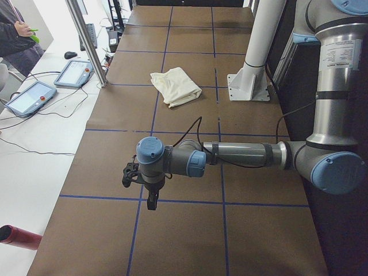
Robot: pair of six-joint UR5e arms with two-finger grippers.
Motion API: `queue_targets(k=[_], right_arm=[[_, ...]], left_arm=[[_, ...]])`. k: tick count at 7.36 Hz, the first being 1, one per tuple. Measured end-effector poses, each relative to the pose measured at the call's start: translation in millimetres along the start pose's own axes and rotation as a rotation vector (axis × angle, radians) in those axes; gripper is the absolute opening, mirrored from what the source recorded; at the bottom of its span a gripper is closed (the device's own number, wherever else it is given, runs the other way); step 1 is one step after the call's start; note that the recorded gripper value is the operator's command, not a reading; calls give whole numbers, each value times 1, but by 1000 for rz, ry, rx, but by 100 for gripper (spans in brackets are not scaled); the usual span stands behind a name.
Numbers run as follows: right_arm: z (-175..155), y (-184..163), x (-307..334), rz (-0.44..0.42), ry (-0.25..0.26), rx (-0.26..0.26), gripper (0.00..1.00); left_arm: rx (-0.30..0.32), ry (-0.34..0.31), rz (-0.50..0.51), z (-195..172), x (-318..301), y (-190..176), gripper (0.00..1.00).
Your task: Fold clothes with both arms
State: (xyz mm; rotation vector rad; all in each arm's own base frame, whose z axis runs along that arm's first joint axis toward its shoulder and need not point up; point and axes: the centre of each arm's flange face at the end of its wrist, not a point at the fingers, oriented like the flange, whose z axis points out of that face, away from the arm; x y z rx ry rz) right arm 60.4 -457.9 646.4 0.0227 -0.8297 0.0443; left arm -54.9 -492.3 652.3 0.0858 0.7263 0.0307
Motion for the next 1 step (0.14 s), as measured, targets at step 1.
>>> queue_targets(k=[1], right_arm=[[0, 0, 0, 0, 0, 0, 100]], left_arm=[[0, 1, 0, 0, 0, 0, 100]])
